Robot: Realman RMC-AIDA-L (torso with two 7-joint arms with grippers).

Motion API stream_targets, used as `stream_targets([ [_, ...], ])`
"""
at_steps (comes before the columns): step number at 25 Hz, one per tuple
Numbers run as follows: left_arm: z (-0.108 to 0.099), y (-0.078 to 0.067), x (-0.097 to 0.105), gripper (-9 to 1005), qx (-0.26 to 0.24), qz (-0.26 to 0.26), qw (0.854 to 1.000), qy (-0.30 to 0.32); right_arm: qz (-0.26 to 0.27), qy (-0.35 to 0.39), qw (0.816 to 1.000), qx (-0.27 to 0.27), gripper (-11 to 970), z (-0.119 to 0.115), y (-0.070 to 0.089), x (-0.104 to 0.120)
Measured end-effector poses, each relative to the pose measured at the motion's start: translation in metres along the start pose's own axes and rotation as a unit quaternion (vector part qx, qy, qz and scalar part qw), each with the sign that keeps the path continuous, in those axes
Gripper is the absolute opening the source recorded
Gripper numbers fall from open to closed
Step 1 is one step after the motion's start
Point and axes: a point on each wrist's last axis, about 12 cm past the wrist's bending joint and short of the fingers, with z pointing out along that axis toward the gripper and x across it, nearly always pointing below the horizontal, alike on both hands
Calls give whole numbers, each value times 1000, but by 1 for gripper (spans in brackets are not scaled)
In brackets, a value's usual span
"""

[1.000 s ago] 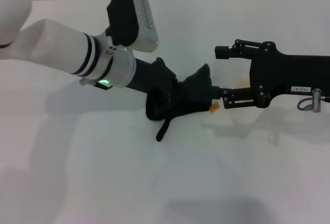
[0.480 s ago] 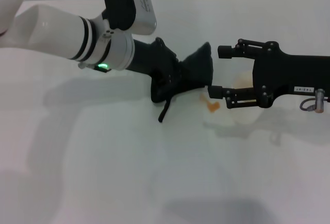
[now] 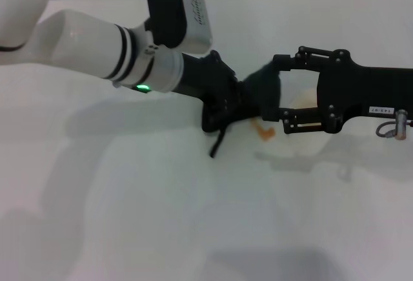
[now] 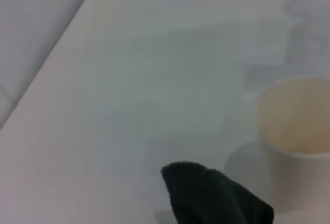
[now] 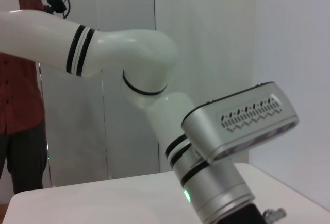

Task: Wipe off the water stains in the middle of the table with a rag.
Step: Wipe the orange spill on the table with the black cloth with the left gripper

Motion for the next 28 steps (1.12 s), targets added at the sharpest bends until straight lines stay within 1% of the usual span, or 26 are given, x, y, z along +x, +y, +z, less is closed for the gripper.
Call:
stream_targets([
  [6, 8, -12, -2, 83, 20, 10, 1000, -1, 1, 0, 1000, 0, 857, 0, 0, 0],
  [12, 11, -17, 1, 83, 27, 0, 1000, 0, 1, -1, 1000, -1, 857, -1, 1, 0],
  [28, 5, -20, 13, 83, 29, -14, 999, 4, 2, -1, 1000, -5, 857, 1, 2, 1],
])
